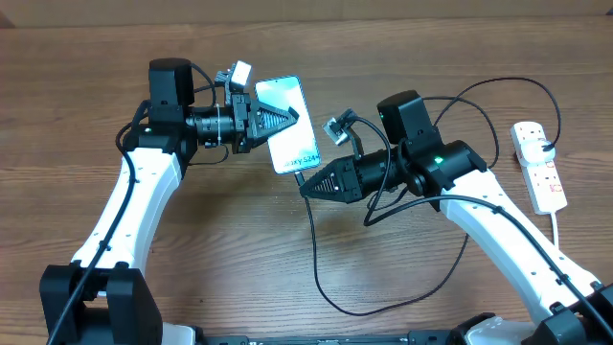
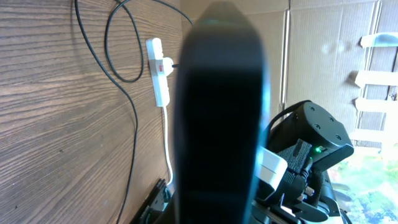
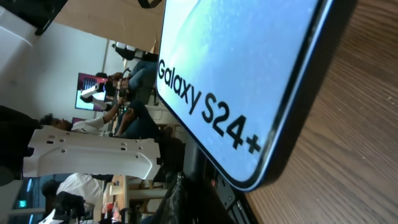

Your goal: Plug charger to phone and switch on socket

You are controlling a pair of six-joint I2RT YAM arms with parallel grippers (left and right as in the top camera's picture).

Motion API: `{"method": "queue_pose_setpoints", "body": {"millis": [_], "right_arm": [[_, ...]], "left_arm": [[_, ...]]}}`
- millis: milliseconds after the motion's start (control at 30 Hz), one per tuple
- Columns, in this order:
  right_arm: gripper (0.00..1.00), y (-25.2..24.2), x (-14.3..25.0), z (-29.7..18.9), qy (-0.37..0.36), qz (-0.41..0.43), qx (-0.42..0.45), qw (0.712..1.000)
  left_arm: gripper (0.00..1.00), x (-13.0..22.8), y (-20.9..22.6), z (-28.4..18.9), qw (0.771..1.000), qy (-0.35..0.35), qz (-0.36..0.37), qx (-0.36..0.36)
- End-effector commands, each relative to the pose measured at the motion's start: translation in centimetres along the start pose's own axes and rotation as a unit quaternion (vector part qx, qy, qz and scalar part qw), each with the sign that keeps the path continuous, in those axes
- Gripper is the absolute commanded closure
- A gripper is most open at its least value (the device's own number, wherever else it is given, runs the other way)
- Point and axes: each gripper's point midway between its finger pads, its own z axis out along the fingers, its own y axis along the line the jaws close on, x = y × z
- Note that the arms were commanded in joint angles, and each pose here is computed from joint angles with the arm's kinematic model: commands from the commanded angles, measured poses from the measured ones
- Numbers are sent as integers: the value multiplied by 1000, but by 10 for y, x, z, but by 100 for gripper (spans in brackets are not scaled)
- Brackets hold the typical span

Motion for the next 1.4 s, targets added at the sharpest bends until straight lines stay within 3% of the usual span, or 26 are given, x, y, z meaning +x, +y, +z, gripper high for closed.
{"method": "queue_pose_setpoints", "body": {"millis": [0,333,1367], "right_arm": [[96,17,-4,-6,-4,-19,-19,1000],[96,19,-4,-6,-3,-18,-22,1000],[96,20,-5,-5,-4,-23,-25,999]], "left_arm": [[96,3,-14,-2,999,9,34,17],[96,-8,-12,-14,999,-12,38,15],[96,4,-20,-6,999,16,35,33]]}}
